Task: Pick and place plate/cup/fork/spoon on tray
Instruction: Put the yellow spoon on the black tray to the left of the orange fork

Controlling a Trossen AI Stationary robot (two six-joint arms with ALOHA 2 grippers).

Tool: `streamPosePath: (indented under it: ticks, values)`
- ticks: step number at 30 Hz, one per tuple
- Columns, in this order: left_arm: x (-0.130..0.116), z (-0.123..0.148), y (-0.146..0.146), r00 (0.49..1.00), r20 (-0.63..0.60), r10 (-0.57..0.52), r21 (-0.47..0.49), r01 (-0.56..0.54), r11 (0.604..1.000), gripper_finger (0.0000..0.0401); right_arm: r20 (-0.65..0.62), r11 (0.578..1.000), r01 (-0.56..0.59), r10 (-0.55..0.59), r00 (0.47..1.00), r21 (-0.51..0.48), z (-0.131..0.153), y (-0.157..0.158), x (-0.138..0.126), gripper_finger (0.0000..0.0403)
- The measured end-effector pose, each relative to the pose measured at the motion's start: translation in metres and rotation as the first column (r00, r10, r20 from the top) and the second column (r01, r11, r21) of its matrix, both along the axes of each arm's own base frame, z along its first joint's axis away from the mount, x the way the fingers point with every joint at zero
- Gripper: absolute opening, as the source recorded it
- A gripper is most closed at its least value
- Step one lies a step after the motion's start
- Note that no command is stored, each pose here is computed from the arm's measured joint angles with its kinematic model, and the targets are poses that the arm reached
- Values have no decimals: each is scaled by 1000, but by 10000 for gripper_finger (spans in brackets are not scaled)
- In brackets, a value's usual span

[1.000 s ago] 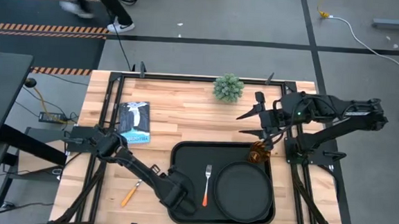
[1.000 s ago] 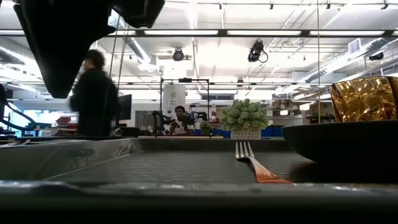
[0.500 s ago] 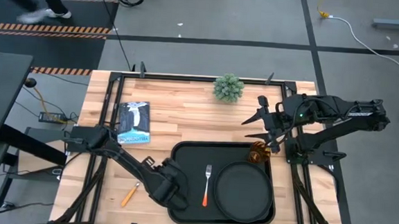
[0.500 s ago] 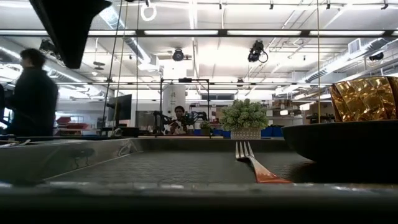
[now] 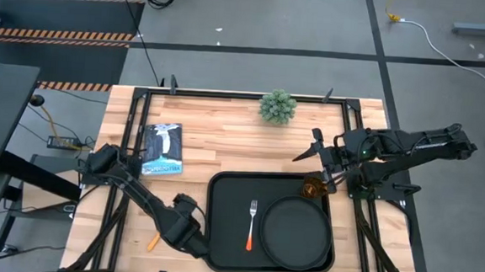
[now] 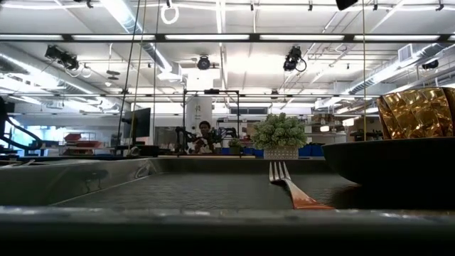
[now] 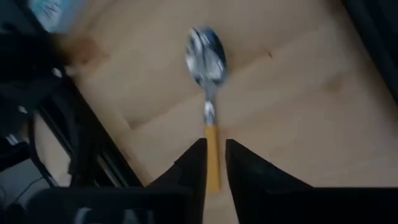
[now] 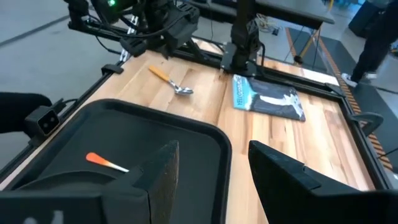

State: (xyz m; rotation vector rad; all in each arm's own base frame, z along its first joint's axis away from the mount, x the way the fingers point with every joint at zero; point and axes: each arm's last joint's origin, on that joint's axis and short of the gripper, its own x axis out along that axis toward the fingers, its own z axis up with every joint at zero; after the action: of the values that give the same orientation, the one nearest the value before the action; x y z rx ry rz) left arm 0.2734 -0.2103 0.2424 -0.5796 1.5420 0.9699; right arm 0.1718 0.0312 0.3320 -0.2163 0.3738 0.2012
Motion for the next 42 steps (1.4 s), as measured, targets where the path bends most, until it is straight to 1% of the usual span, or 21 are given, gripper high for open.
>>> streamPosePath:
  ticks: [2, 5, 7, 9, 11, 16, 20, 24, 27, 30, 33, 37, 42]
  values:
    - [1, -3, -3, 1000, -3, -2, -21, 2, 1000, 84, 16, 1000, -5, 5, 1000, 1, -2, 1, -2, 201]
    - [0, -8, -2, 1000, -2, 4, -7, -4, 1000, 115, 49, 1000, -22, 22, 999, 3, 1, 1, -5, 201]
    - [-4, -16, 0, 1000, -13, 3, -6, -3, 1000, 126, 63, 1000, -27, 27, 998, 3, 4, 1, -8, 201]
    - [-10, -24, 2, 999, -33, 7, -38, -8, 999, 127, 85, 1000, -28, 28, 996, 4, 7, 0, -11, 201]
    - [-19, -34, 6, 999, -26, 26, -63, -28, 998, 119, 105, 1000, -31, 31, 994, -1, 10, -1, -16, 201]
    - [-40, -53, 16, 992, 71, 102, -123, -93, 988, 94, 145, 999, -34, 34, 989, -5, 16, -3, -25, 201]
    - [-54, -59, 22, 980, 122, 157, -167, -136, 977, 89, 165, 999, -37, 39, 986, -16, 18, -4, -30, 201]
    - [-65, -62, 25, 969, 149, 196, -169, -171, 971, 108, 167, 999, -36, 37, 985, -10, 18, -4, -30, 201]
    - [-67, -66, 24, 957, 210, 200, -162, -168, 972, 136, 165, 999, -34, 33, 986, 0, 18, -4, -30, 201]
    - [-69, -74, 26, 955, 218, 199, -162, -166, 973, 167, 164, 999, -32, 31, 986, 6, 18, -4, -30, 201]
    - [-70, -84, 27, 949, 240, 204, -191, -160, 969, 188, 163, 999, -31, 28, 986, 12, 18, -4, -30, 201]
    - [-73, -97, 31, 946, 248, 208, -207, -159, 965, 192, 162, 999, -30, 28, 986, 13, 18, -4, -30, 201]
    - [-75, -102, 31, 948, 241, 209, -221, -156, 963, 175, 163, 1000, -23, 23, 986, 3, 18, -4, -30, 201]
